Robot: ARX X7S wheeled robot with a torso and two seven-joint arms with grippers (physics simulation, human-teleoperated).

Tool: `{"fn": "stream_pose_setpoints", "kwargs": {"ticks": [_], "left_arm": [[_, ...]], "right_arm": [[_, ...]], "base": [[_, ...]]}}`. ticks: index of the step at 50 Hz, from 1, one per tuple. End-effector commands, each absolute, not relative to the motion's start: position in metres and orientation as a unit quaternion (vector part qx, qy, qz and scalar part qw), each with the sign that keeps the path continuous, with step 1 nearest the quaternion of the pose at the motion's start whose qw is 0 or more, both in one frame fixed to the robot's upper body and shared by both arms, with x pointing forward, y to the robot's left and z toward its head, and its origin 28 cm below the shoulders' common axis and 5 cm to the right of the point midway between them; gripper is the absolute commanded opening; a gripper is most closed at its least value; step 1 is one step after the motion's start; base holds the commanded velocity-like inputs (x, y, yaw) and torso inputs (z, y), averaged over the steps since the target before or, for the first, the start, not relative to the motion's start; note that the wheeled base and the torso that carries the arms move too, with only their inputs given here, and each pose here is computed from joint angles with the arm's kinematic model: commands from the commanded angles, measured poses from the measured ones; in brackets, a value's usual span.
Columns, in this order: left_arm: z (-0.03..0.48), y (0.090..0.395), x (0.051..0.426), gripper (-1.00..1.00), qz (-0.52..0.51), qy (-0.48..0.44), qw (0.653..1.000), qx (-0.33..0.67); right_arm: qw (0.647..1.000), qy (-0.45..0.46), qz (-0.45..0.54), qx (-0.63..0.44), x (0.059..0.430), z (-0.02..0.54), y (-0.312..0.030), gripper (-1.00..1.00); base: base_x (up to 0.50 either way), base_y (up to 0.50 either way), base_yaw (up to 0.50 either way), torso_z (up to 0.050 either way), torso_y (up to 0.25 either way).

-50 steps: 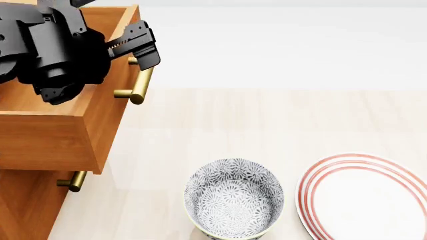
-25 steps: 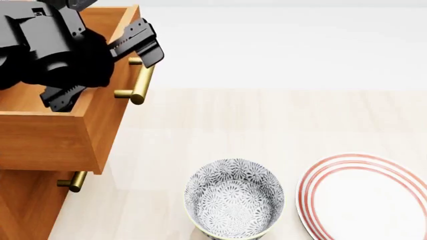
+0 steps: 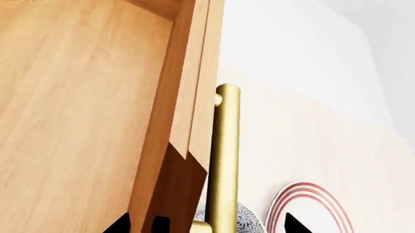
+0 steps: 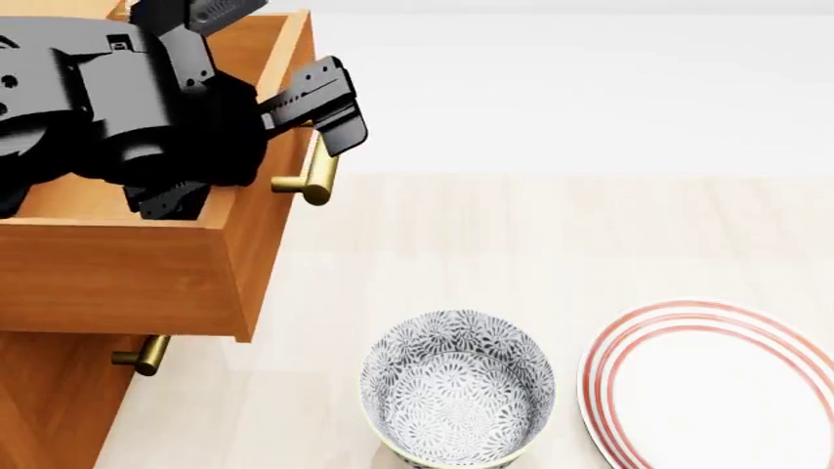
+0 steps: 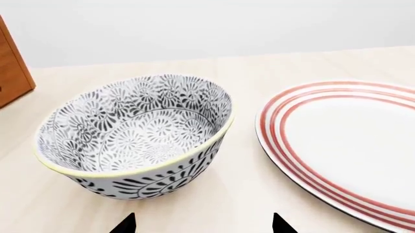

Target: Open the top drawer of the cabinet.

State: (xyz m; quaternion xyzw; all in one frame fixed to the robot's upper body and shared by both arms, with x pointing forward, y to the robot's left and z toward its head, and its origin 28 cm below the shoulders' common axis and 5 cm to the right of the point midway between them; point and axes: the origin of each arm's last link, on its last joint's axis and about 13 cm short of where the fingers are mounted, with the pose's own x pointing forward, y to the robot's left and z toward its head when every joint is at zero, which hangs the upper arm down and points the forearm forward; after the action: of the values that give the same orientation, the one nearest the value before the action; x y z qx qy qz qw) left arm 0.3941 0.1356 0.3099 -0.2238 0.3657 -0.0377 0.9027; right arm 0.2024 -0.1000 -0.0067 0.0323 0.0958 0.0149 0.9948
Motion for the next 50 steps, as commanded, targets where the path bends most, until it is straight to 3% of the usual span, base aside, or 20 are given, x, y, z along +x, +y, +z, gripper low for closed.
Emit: {"fn": "stream_pose_setpoints", "kwargs": {"ticks": [1, 50], "left_arm": [[0.31, 0.115, 0.386, 1.0, -0.115, 0.374, 0.888, -0.243], [0.326, 0.061, 0.353, 1.0, -0.226, 0.369, 0.877, -0.207]], "right_arm": [[0.995, 0.092, 0.016, 0.034, 0.204, -0.006, -0.1, 1.0], [0.995, 0.092, 0.01, 0.037, 0.206, -0.006, -0.105, 1.0]], "base": [[0.0, 0.0, 0.0, 0.0, 0.0], [0.0, 0.0, 0.0, 0.0, 0.0]]}}
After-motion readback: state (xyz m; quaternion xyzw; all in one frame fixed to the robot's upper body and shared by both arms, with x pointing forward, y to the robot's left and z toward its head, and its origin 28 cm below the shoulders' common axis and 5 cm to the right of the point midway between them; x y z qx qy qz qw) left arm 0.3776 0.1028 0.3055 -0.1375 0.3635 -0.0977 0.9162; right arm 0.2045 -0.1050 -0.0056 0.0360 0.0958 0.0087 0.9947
